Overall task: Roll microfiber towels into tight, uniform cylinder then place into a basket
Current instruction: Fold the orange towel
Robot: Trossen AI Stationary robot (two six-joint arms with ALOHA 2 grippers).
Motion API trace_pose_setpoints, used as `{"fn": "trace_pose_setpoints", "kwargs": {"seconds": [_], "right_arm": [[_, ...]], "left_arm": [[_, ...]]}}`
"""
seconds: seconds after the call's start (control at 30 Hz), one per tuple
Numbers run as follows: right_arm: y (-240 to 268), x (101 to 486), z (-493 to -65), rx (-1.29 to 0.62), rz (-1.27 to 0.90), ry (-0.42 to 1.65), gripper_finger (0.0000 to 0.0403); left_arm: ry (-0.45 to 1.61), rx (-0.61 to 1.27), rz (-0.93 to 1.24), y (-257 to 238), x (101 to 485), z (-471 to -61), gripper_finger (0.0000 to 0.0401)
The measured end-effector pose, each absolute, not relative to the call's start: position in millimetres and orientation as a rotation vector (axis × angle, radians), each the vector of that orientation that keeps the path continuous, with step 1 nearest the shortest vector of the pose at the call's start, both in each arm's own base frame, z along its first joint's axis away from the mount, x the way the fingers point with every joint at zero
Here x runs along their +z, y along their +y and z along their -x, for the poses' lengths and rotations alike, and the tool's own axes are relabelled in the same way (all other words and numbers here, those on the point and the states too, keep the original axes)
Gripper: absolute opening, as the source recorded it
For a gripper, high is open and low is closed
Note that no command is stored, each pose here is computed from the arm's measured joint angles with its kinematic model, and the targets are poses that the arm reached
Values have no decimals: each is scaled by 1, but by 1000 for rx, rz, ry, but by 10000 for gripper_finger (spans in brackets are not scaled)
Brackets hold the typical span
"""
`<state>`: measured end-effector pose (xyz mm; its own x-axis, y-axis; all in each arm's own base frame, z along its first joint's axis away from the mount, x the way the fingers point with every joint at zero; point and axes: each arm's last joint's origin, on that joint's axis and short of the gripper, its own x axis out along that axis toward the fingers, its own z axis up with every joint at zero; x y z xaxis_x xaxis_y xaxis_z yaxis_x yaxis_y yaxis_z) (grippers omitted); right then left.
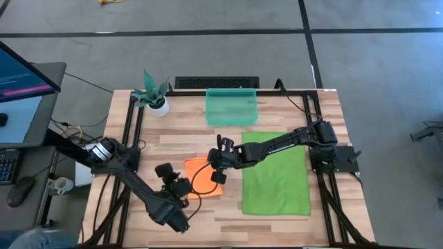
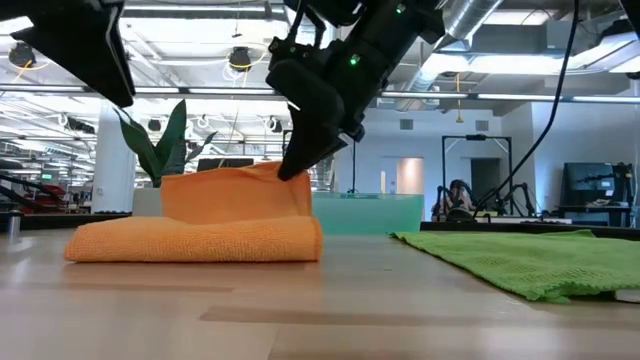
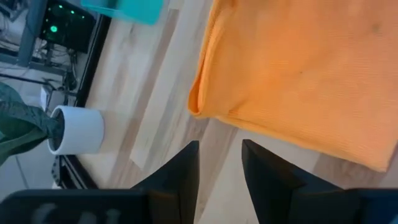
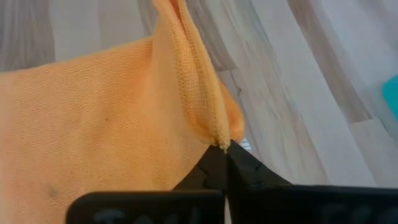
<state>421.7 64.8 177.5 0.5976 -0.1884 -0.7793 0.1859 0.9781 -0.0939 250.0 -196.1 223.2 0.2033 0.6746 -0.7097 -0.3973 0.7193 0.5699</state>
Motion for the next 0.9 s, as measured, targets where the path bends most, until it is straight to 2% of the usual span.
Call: {"fn": "trace_pose_setpoints", "kwargs": {"seconds": [0.37,0.5,0.67,0.9], "right_arm": [[56,178,-423,-220,17,903,158],[45,189,-419,-242,14,928,191],[35,216,-394,-256,60,1060,194],[62,241,-340,-181,119,1078,156]], "left_arm": [[1095,751,-276,-200,223,-250,114],[1083,748,-269,-201,222,-251,114],[1043,706,-239,-204,212,-255,114],[952,679,-235,-204,192,-258,114]]}}
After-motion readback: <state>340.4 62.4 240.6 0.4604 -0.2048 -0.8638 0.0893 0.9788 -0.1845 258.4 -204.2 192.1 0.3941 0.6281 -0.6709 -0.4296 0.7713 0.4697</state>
